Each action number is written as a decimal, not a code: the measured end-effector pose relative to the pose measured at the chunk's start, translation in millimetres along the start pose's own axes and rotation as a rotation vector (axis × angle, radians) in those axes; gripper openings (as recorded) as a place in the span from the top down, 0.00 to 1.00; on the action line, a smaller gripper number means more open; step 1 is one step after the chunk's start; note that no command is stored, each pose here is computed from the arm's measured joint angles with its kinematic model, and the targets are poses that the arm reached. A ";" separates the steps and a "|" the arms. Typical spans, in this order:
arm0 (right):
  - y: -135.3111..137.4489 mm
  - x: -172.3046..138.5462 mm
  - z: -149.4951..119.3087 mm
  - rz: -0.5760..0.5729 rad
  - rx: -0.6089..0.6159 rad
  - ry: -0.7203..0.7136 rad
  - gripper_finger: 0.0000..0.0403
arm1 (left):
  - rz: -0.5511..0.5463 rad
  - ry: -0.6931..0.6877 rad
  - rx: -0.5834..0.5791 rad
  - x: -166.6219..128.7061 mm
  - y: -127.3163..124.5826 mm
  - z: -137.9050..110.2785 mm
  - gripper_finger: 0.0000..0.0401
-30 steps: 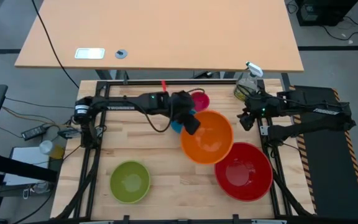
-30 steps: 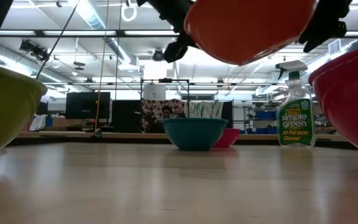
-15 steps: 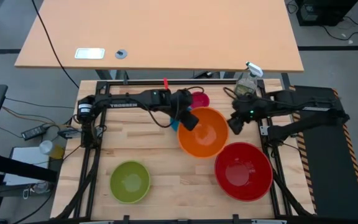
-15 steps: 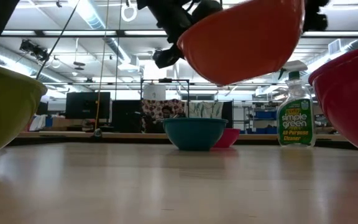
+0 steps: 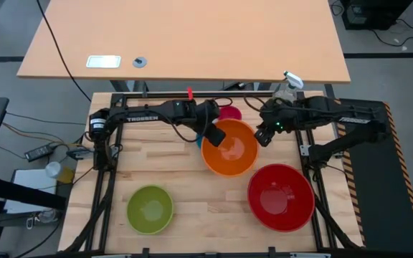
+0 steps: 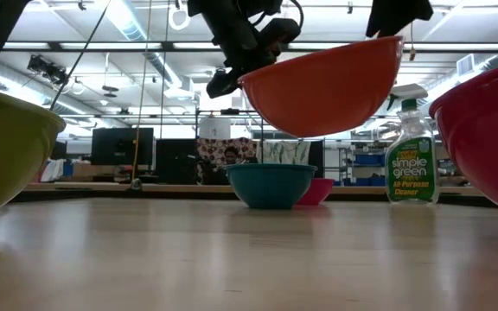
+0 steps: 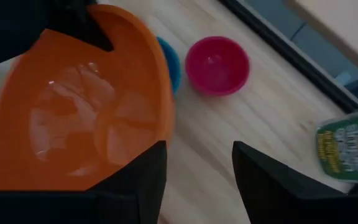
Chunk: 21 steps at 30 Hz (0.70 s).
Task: Nest bowls inside each other
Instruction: Stack the orange bowl on top of the red bowl
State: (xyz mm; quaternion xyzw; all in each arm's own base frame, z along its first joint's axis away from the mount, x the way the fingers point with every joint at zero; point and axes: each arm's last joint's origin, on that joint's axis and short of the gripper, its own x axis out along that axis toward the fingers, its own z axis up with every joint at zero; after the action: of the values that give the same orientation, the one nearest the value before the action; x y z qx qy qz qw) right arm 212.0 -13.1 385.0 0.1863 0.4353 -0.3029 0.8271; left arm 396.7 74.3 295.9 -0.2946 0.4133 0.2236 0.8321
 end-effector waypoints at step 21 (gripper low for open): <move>25.5 64.8 -5.1 -0.044 -0.089 0.092 0.68 | -0.031 -0.028 0.009 -0.1 -2.7 2.9 0.96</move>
State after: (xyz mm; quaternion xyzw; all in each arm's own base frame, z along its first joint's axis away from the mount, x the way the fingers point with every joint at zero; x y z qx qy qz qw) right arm 254.2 -13.1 329.4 0.1534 0.4899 -0.2925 0.8068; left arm 399.9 74.3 298.3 -0.2941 0.3979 0.2129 0.8425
